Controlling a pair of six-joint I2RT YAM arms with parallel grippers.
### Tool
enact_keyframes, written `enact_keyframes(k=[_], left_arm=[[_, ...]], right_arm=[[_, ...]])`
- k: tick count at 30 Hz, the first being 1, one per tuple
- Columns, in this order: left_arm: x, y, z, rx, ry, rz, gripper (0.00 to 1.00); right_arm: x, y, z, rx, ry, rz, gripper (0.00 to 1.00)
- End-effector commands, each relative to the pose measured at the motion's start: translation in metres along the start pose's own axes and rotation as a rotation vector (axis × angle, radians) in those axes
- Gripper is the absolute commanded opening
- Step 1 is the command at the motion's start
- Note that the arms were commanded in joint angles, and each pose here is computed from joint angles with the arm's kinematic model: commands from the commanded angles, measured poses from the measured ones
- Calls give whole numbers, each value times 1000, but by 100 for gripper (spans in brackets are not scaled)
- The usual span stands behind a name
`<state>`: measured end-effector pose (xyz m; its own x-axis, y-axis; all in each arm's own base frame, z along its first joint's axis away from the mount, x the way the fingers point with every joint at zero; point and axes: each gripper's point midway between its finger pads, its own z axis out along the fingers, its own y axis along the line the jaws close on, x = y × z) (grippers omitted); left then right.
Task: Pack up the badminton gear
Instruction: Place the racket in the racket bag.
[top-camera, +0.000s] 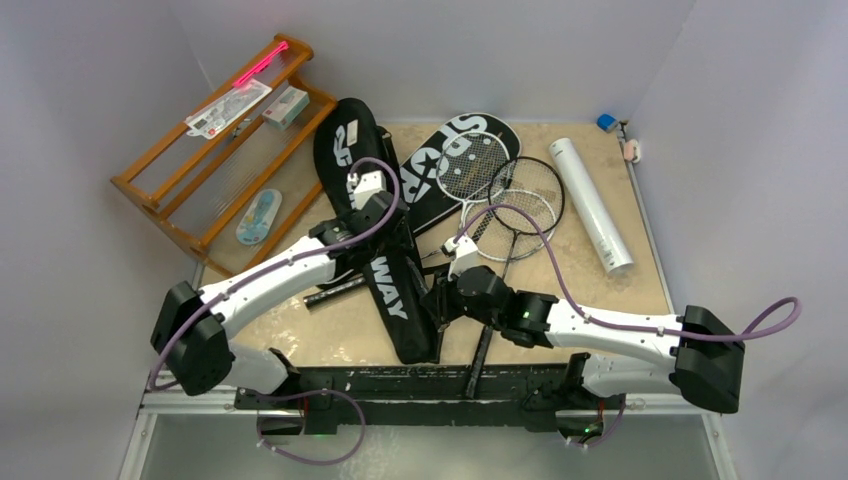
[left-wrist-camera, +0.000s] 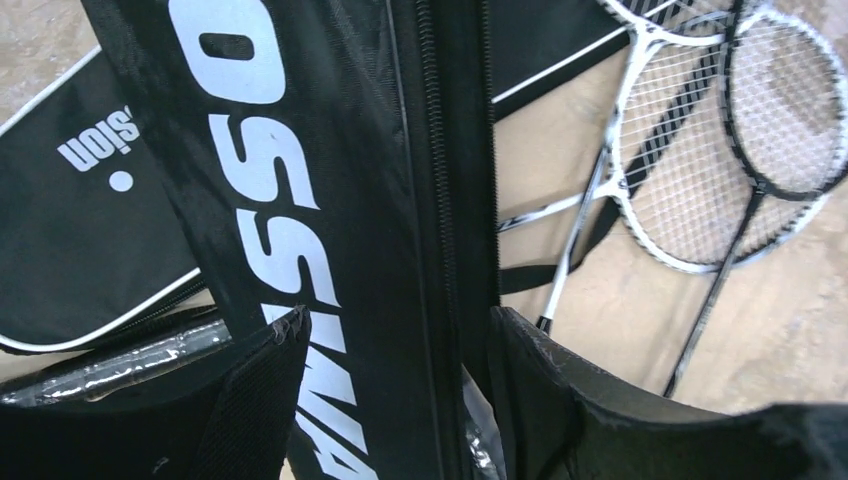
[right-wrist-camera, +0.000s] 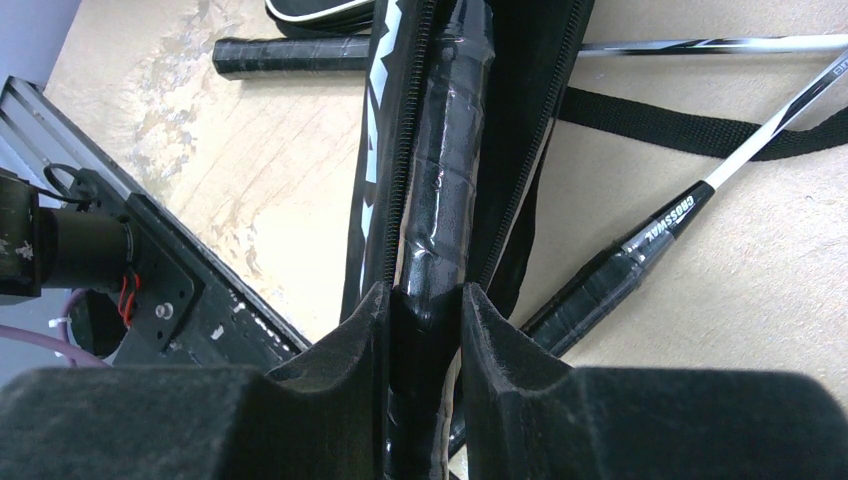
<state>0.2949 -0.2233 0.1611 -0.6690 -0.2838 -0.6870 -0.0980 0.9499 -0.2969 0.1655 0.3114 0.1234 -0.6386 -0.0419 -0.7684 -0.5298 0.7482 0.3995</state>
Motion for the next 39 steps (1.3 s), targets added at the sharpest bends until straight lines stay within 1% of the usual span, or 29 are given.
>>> enact_keyframes(k=[1,4,6,7,10,11,17,20,23,27,29,32,34,39], left_arm=[[-18,0,7,-49,-62,14,61],[-18,1,13,-72,-67,22,54],[-19,0,16,-79,-67,30,45],[-19,-1,17,-78,-66,35,40],[-23,-6,15,-64,-64,40,2],[-24,-10,11,-45,-61,37,0],[-23,-46,-17,208,-21,-10,0],[-14,-57,-34,346,12,-34,0],[-6,-62,-46,481,24,-60,0],[11,-56,-56,634,88,-86,0],[17,-49,-57,651,104,-73,0],[23,-37,-56,618,102,-18,0],[25,-31,-54,597,103,11,0],[26,-34,-60,632,103,54,0]], right_arm=[[-28,18,-2,-68,-98,-20,1],[-27,18,-1,-66,-94,-20,1],[-26,18,0,-69,-91,-22,1],[-25,18,1,-67,-89,-22,1],[-24,17,3,-60,-82,-27,1],[-24,17,3,-59,-81,-29,1],[-24,14,7,-38,-75,-54,4],[-17,9,14,-12,-42,-77,4],[-16,7,17,0,-37,-94,4],[-13,7,19,-11,-40,-106,4],[-15,4,17,8,-42,-116,4],[-15,0,8,10,-39,-136,5],[-19,-1,3,5,-60,-155,5],[-21,0,2,-15,-87,-183,6]])
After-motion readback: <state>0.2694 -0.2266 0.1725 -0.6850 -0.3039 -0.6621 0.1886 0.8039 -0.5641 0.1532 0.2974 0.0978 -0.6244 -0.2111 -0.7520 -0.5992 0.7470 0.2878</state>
